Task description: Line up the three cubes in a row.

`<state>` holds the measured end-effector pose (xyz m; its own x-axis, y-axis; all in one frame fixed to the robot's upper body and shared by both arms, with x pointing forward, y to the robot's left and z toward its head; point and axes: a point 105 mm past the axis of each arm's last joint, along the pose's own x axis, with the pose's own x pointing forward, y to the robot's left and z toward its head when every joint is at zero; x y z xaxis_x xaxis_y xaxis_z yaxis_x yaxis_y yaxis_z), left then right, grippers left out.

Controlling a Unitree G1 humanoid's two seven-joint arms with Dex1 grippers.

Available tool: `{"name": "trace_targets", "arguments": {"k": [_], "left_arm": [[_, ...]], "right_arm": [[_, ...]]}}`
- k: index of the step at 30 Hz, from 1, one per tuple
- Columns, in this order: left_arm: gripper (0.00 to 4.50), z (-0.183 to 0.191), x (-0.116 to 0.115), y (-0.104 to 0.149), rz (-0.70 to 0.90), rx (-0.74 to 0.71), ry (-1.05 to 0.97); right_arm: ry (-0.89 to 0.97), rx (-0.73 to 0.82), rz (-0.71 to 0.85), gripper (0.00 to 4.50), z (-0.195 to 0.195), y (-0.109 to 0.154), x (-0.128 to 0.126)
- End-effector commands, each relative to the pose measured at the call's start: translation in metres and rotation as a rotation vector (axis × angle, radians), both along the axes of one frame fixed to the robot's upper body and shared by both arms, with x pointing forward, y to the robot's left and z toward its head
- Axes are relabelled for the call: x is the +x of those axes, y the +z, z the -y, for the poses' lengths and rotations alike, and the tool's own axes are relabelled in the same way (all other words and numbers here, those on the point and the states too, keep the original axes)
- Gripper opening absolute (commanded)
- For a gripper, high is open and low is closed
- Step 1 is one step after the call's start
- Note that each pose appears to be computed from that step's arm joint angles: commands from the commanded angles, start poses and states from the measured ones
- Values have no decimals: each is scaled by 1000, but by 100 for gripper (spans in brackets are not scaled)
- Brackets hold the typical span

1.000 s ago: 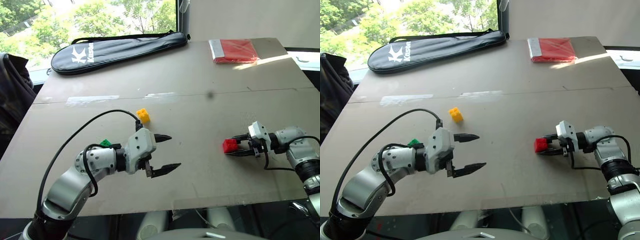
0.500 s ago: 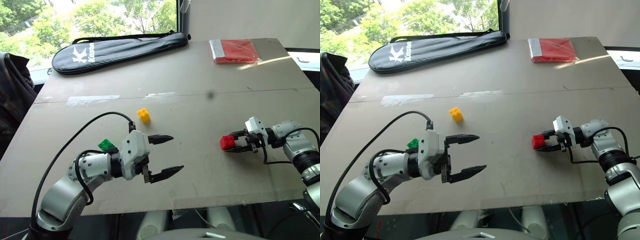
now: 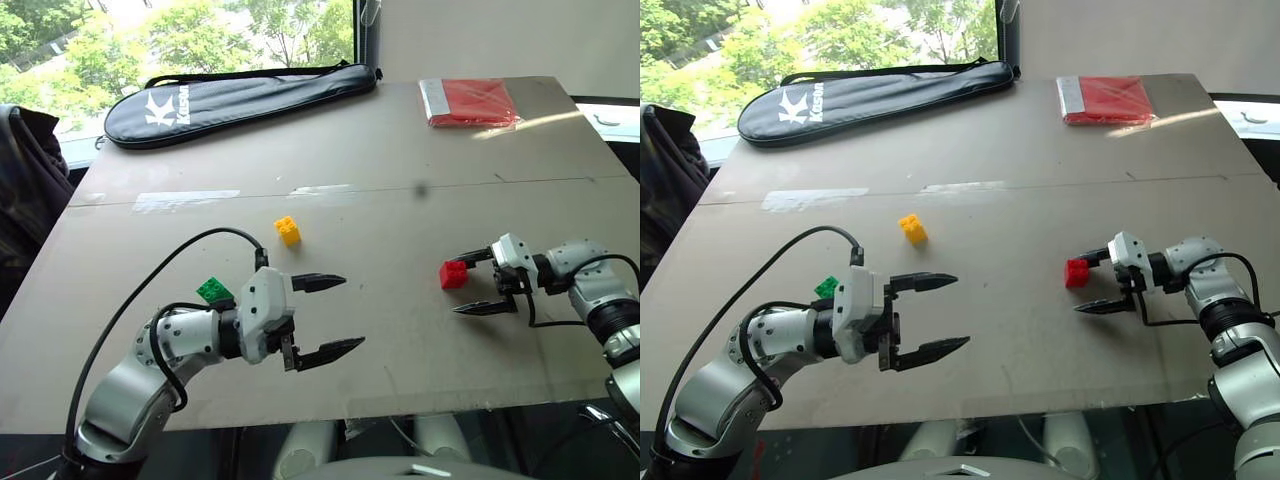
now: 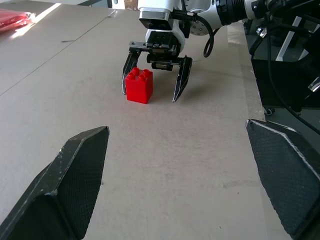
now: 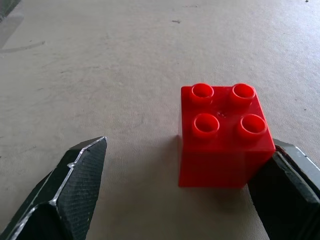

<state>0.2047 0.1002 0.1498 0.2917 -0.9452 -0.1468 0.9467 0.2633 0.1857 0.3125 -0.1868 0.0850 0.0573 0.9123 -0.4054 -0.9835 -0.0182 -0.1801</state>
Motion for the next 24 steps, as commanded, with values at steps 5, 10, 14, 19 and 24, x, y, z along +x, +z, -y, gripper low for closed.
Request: {"name": "trace_targets", "arguments": {"k": [5,10,14,19,24], "left_arm": [[450,2,-1,3,27,-11,-10],[450,3,-1,2,27,-10,-6],[450,4,-1,1,27,-13,-2],[450,3,-1,0,26,-7,3],[450,4,0,-1,25,-4,3]], "right_arm": [[48,-14,41,443,2,8,1],[80,-22,44,443,-3,5,-2],[100,-31,39,443,-5,1,-4],[117,-48,33,443,-6,-4,-8],[117,-49,38,443,-5,-6,-8]]}}
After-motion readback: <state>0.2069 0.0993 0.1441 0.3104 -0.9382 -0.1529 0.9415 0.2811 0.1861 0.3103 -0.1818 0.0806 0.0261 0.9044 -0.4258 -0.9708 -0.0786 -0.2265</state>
